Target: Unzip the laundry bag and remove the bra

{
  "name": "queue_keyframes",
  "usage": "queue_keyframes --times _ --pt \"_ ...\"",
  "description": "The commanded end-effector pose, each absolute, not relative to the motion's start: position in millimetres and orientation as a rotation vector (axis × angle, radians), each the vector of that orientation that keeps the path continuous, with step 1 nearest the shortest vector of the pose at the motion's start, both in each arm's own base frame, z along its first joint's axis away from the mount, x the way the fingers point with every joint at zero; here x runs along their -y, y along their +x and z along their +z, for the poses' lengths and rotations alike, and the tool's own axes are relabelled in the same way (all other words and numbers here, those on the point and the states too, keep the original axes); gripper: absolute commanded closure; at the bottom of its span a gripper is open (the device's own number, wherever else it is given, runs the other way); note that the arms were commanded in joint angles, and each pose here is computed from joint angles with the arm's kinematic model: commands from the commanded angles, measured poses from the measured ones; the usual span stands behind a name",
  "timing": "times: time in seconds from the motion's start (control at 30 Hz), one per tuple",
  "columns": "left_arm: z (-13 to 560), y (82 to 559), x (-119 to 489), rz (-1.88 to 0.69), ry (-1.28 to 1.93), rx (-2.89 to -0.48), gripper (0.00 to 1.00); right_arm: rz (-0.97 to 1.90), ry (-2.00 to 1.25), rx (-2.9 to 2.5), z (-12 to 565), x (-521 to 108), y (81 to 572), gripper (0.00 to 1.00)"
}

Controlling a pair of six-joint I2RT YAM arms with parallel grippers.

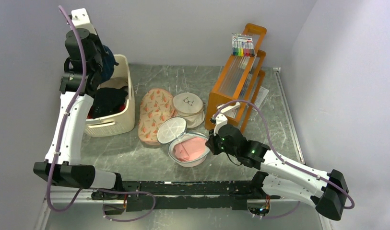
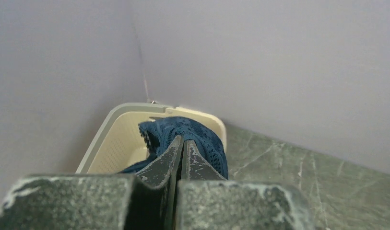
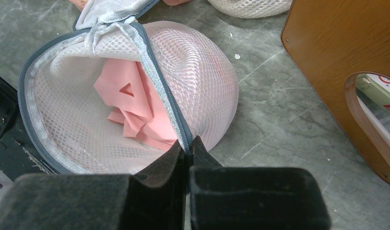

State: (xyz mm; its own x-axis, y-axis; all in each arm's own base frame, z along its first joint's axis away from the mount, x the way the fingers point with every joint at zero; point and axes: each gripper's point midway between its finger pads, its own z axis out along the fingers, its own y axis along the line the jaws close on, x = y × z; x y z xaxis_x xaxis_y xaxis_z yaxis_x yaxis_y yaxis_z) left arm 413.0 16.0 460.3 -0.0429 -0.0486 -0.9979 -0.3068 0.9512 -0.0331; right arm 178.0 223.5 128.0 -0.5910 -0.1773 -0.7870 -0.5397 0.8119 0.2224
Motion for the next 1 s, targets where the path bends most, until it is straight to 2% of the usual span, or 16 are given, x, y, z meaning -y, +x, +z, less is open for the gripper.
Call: queue_keyframes --times 0.0,0.03,0.1,0.13,0.2,0.3,0.4,0.53,0.7,0.97 --pt "420.4 439.9 -44.5 0.215 -0.385 -1.627 0.93 0.571 -0.519 -2.159 129.5 -223.1 180.4 1.0" --pt "407.6 443.4 -48.9 0.212 -0.4 -1.64 0.82 0.571 -0.519 -2.16 129.3 -222.9 180.4 1.0" --pt "375.9 446.8 -56.7 0.228 -0.439 -1.673 0.5 0.575 -0.522 -2.159 129.9 -223.2 179.7 1.0" --pt "361.7 445.1 -60.3 0.244 -0.466 -1.688 0.38 0.576 -0.522 -2.16 129.6 -223.1 179.4 1.0" --pt "336.0 441.1 -59.5 0.237 -0.477 -1.716 0.23 0.579 -0.522 -2.158 130.6 -223.5 179.4 1.0" --pt "305.7 436.1 -40.8 0.147 -0.385 -1.765 0.2 0.576 -0.524 -2.164 129.3 -223.4 179.2 1.0" --pt "285.9 431.2 -17.2 0.04 -0.272 -1.807 0.23 0.568 -0.531 -2.178 126.5 -224.0 179.2 1.0" --pt "294.7 426.7 37.8 -0.073 -0.079 -1.801 0.24 0.56 -0.538 -2.191 123.9 -225.7 179.9 1.0" --pt "300.9 405.2 129.9 -0.212 0.263 -1.744 0.13 0.549 -0.541 -2.21 118.7 -226.4 180.3 1.0" --pt "287.1 352.0 232.2 -0.273 0.631 -1.743 0.11 0.555 -0.53 -2.193 122.2 -225.9 181.2 1.0"
